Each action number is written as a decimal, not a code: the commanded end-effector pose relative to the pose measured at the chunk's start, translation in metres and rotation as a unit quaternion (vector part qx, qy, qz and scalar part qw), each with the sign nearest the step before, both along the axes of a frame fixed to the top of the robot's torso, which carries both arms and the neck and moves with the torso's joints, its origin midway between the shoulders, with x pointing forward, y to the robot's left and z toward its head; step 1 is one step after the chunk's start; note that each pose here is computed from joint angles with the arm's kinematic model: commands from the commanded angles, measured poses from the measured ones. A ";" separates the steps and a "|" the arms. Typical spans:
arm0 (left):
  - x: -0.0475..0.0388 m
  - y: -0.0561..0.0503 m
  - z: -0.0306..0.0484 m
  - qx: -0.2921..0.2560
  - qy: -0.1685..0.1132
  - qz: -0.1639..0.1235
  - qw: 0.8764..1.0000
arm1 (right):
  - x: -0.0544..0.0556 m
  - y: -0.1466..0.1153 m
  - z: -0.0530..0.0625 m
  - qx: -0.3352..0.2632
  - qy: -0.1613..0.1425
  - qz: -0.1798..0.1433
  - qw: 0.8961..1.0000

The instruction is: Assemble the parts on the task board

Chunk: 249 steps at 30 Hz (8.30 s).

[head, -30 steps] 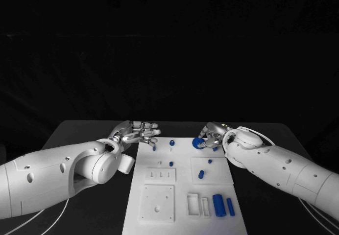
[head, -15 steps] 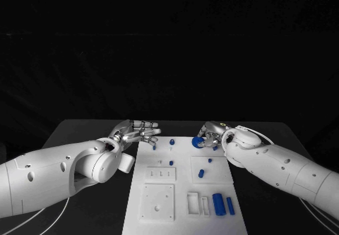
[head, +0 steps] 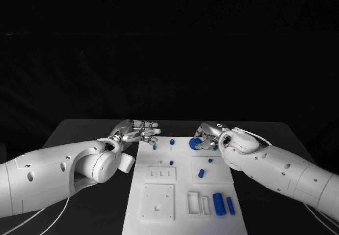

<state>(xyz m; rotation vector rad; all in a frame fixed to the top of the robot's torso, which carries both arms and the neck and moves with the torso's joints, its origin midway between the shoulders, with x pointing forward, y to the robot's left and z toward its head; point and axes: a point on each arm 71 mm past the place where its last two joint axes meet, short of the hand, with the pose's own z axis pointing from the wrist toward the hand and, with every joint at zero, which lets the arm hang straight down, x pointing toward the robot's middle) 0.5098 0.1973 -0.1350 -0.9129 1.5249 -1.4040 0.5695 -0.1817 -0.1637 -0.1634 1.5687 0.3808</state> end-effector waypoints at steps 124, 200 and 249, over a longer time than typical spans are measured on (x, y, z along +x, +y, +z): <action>0.0025 0.007 0.0016 0.000 -0.007 0.003 1.000 | -0.036 -0.028 0.030 0.101 -0.050 0.032 0.993; 0.0065 0.012 -0.0003 0.010 -0.010 0.001 1.000 | -0.006 -0.084 -0.029 0.112 0.050 -0.025 0.992; 0.0115 -0.001 -0.0021 0.120 0.067 -0.079 0.987 | -0.023 -0.040 0.008 0.097 -0.001 -0.005 0.995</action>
